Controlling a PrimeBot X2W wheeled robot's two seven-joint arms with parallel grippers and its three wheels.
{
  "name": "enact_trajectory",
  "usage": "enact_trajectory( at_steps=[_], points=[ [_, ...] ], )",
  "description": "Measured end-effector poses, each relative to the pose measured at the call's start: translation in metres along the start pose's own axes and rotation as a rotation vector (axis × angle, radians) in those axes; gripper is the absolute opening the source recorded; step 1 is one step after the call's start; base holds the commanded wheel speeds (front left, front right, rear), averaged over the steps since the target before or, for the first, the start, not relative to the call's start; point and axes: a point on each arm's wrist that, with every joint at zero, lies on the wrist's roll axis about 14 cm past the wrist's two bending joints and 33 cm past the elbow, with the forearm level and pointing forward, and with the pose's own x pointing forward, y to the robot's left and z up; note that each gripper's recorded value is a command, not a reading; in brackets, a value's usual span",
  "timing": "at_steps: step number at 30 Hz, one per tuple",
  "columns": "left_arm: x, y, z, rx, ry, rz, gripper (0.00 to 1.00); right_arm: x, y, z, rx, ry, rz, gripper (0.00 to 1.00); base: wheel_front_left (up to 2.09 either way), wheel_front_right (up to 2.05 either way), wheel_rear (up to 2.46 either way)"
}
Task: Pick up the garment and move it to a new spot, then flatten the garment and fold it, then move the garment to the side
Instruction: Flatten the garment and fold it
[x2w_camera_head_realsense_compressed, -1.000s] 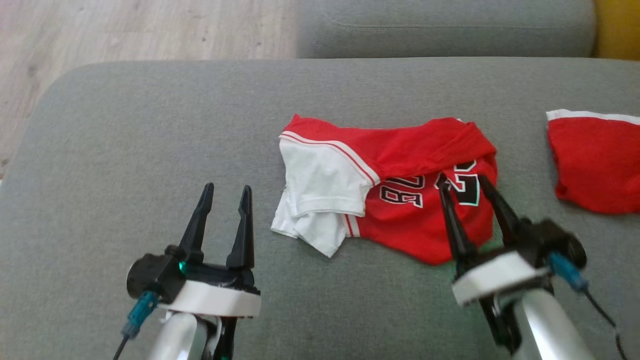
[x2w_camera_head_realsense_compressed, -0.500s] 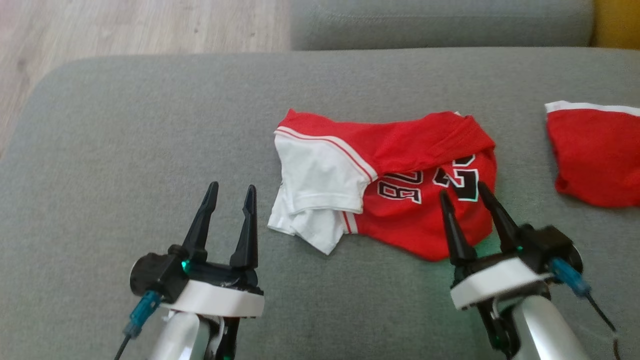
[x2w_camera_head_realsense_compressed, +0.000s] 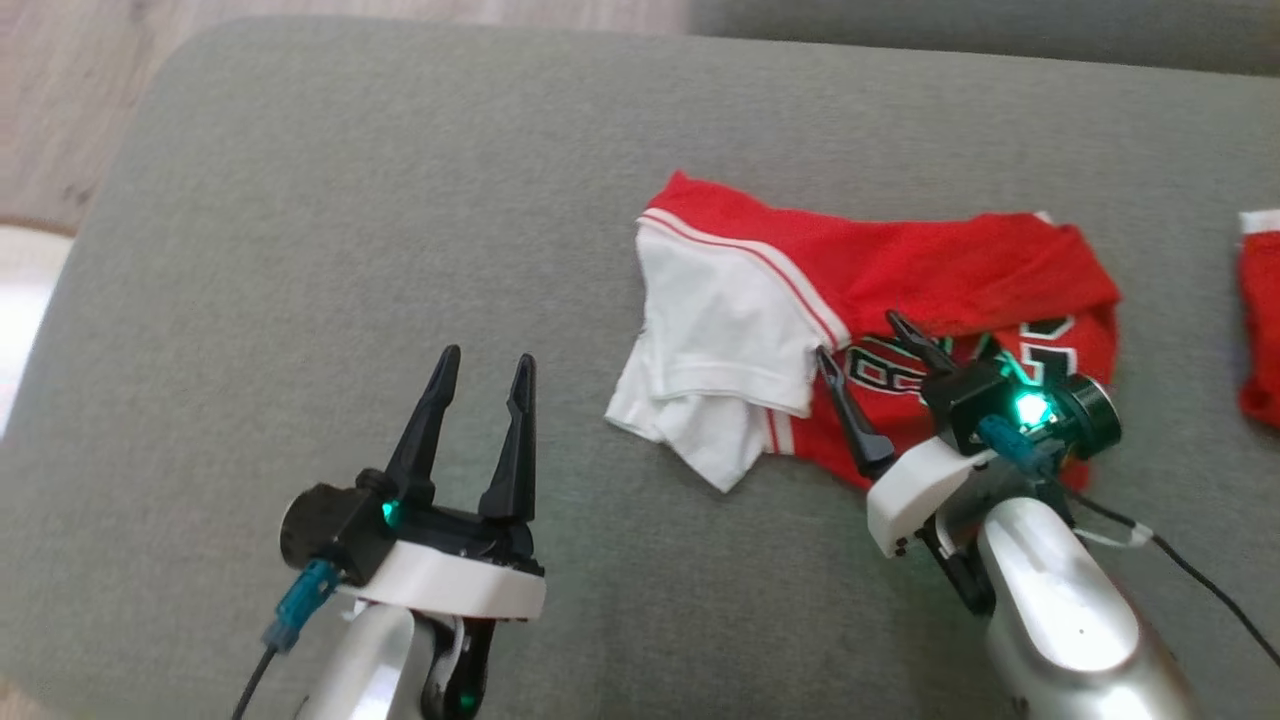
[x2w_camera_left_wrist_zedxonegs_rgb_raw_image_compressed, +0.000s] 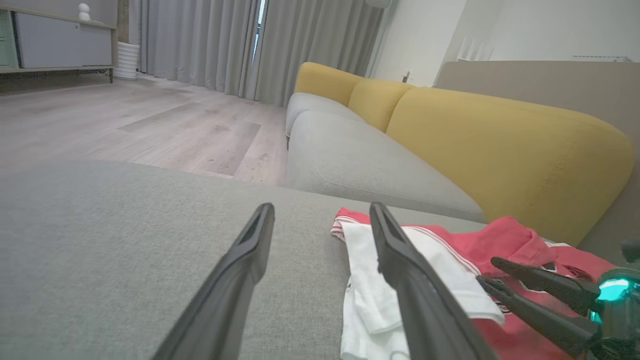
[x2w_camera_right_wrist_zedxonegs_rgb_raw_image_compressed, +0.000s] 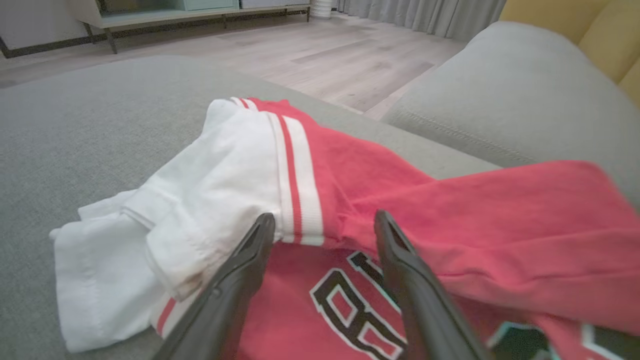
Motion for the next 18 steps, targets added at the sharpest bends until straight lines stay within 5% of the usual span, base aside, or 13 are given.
enact_trajectory(
  at_steps=[16,17,18],
  points=[
    [-0.011,0.022,0.0,-0.002,0.009,0.077,1.0,0.04,0.043,-0.006,0.093,0.034,0.168,0.99,0.0,0.0,0.0],
    [-0.011,0.023,0.0,-0.002,0.009,0.079,1.0,0.041,0.043,-0.005,0.095,0.029,0.171,0.4,0.0,0.0,0.0],
    [-0.011,0.023,0.0,-0.001,0.009,0.082,1.0,0.043,0.044,-0.004,0.094,0.026,0.174,0.0,0.0,0.0,0.0]
  ],
)
